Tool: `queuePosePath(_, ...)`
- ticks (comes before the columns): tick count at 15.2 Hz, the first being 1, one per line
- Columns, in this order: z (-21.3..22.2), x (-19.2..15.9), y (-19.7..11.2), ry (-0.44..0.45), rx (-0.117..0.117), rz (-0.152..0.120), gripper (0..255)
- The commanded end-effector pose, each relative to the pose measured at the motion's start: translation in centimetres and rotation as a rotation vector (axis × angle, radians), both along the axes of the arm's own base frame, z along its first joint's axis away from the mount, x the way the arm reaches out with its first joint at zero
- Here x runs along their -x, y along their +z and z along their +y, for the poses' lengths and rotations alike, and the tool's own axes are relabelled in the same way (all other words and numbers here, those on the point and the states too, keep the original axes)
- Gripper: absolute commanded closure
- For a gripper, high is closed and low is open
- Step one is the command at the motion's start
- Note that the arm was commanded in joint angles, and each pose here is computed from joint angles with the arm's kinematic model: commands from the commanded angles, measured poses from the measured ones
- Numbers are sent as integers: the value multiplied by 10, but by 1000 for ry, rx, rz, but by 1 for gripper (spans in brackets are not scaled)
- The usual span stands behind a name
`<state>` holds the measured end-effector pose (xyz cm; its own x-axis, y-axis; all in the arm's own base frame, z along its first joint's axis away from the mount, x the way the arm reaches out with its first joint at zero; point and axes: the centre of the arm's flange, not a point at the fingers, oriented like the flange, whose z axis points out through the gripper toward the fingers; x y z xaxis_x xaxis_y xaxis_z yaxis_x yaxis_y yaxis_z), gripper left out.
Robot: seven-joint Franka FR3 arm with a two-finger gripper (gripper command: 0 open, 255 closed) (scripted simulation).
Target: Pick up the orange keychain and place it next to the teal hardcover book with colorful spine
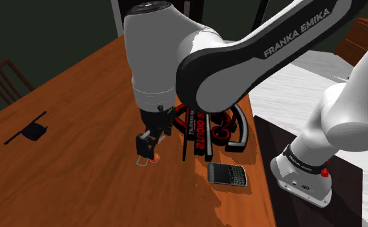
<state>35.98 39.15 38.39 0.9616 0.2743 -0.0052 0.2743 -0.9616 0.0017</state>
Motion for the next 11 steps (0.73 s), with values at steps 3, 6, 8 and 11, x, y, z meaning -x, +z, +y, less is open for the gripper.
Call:
queuePosePath(3,16,-2,-22,8,3,3,0)
queuePosePath(6,15,-2,-38,8,3,3,0)
queuePosePath(8,15,-1,-48,8,3,3,0)
queuePosePath(11,15,-1,-51,8,3,3,0)
